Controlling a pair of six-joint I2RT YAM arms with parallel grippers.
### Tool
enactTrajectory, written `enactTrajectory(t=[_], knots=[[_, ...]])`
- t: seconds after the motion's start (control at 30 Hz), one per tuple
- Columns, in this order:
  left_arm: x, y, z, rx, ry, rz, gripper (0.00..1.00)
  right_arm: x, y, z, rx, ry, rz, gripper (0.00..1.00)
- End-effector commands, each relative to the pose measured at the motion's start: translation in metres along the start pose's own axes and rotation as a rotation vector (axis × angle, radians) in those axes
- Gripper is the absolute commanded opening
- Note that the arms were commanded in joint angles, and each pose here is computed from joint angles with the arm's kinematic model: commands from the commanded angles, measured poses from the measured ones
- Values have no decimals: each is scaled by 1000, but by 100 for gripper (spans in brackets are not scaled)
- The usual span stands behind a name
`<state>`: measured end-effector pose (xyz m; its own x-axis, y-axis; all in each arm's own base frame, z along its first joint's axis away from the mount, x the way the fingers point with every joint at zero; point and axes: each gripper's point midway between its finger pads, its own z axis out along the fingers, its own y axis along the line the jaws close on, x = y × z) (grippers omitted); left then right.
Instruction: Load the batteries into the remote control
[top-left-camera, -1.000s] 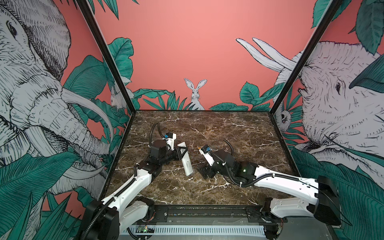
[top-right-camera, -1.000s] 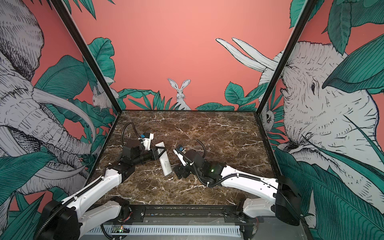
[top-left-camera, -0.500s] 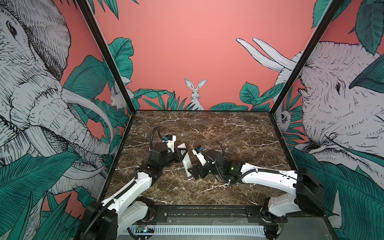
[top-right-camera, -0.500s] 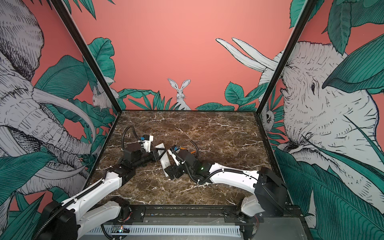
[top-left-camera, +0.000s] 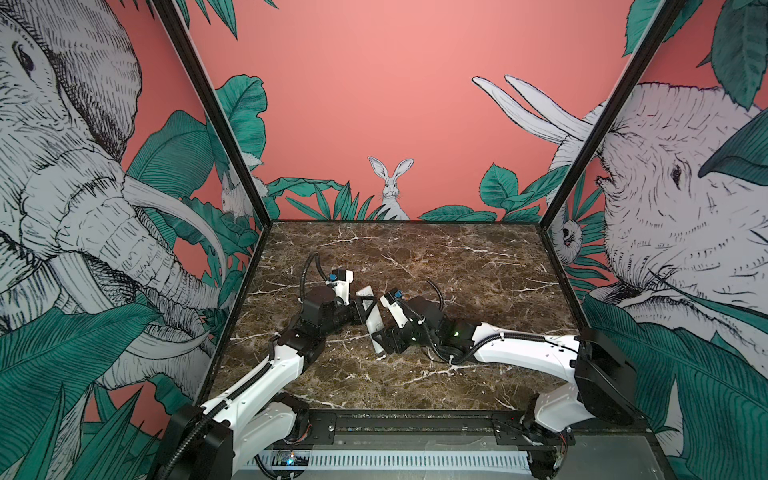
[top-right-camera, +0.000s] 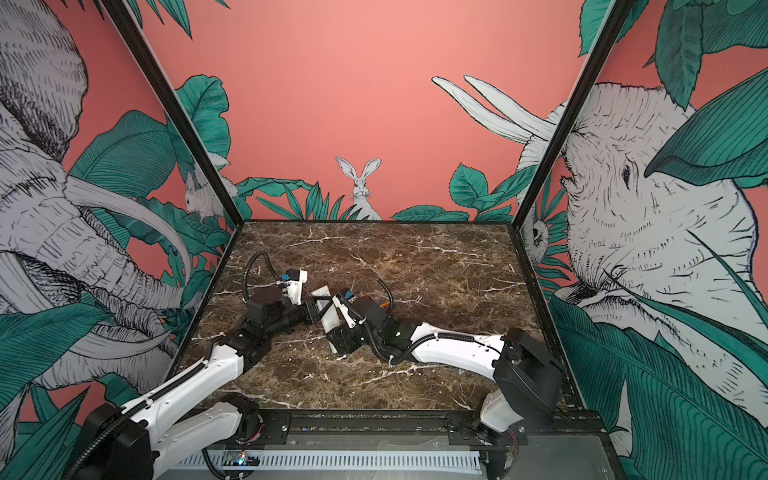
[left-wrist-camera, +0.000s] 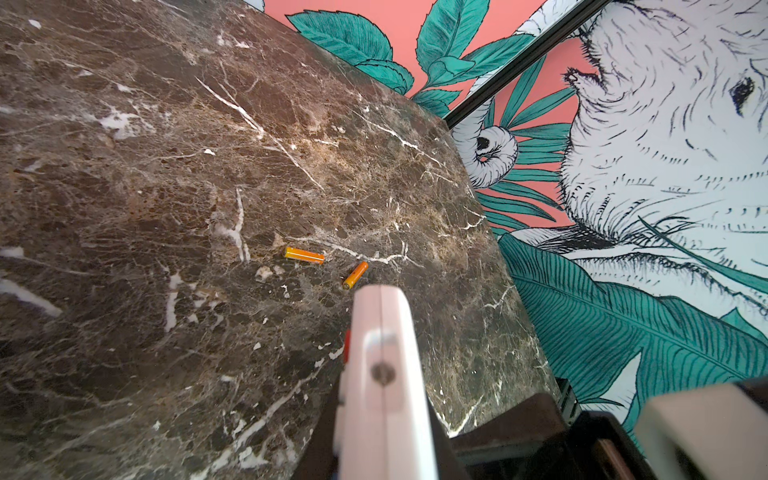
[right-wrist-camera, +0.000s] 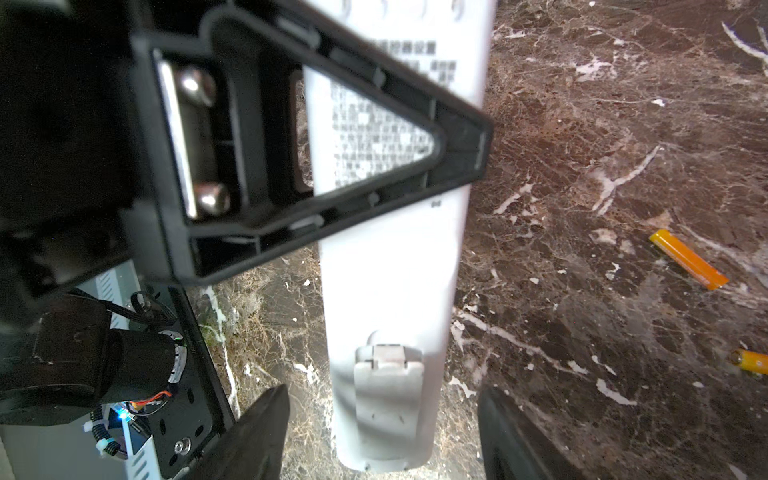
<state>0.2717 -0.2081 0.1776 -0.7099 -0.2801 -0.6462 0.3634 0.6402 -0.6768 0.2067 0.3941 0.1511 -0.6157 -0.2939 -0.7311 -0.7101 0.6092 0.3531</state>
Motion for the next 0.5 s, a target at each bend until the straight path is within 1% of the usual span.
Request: enactTrajectory(t=[0.0, 0.47], knots=[[-8, -9, -4, 30, -41, 19, 0, -20, 5, 1, -23, -56, 10, 69], [-7, -10, -4, 35, -39, 21, 0, -20, 5, 7, -36, -49, 17, 54]])
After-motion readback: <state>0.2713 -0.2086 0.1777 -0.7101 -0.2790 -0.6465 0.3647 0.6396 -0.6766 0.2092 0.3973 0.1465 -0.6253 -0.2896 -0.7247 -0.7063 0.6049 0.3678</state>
